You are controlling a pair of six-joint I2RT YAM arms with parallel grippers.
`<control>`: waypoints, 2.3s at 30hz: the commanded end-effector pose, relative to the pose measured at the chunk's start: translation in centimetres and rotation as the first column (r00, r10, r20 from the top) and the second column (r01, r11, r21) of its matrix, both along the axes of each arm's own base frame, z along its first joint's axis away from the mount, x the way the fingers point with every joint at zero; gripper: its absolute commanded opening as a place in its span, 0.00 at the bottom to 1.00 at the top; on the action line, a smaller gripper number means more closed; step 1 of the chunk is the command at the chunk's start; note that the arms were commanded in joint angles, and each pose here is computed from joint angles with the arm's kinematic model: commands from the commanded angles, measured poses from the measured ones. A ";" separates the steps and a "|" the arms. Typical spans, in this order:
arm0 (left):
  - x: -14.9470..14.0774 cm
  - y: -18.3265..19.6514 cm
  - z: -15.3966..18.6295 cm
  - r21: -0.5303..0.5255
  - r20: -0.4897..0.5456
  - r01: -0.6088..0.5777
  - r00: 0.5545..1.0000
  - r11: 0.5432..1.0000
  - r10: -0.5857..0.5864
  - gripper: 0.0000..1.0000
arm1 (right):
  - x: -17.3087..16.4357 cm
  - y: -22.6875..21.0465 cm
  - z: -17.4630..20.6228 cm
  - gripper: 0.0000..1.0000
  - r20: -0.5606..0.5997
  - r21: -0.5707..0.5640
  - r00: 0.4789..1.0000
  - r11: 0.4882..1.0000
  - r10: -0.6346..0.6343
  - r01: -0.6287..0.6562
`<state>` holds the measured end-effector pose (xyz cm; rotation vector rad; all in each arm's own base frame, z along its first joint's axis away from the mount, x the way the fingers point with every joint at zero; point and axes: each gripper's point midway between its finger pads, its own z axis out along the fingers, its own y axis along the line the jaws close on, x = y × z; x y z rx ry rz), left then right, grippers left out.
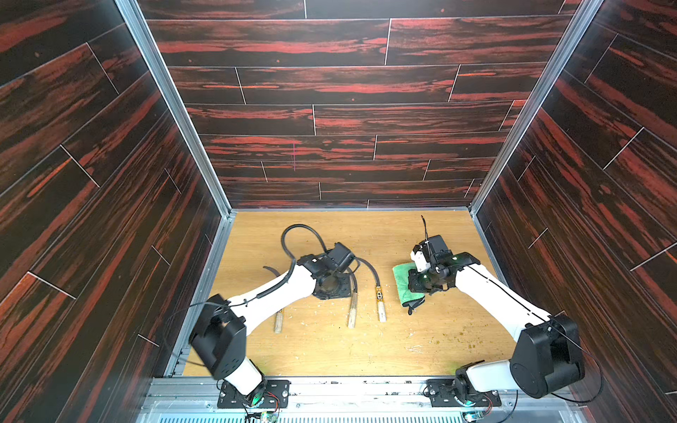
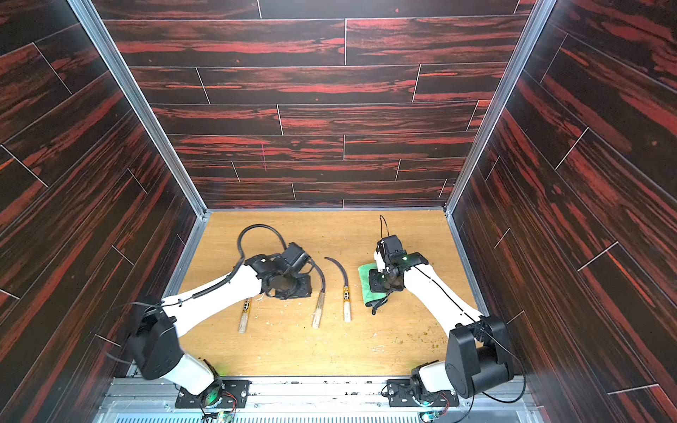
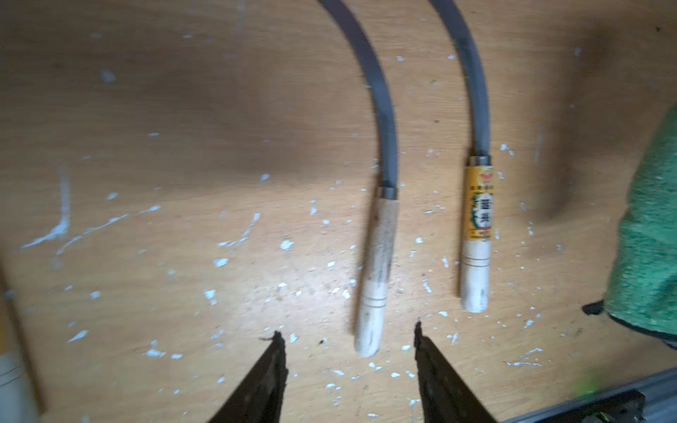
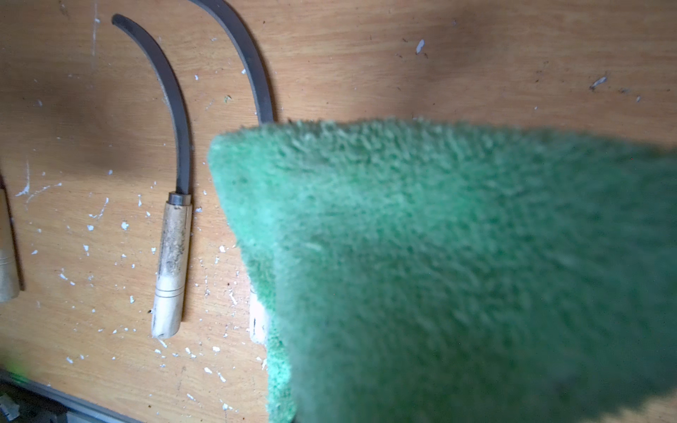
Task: Wipe small sickles with rags
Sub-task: Place the small sickle at the center of the board, then adjust the small sickle at the center of the board.
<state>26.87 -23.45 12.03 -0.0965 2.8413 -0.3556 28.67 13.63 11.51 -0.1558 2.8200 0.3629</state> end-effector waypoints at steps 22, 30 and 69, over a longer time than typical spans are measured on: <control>-7.2 16.9 -5.6 0.259 -0.024 -0.463 0.874 0.848 0.485 0.64 | -0.4 0.7 0.5 0.09 -0.002 0.050 1.000 0.999 0.020 -0.020; -6.1 17.9 -6.9 0.272 -0.025 -0.499 0.851 0.823 0.524 0.63 | -0.5 0.8 0.2 0.09 -0.013 0.053 1.000 0.998 0.024 -0.024; -1.1 11.8 -9.1 0.250 -0.140 -0.169 0.968 0.954 0.208 0.06 | 0.4 0.8 2.0 0.09 0.020 0.049 1.000 0.999 0.010 -0.011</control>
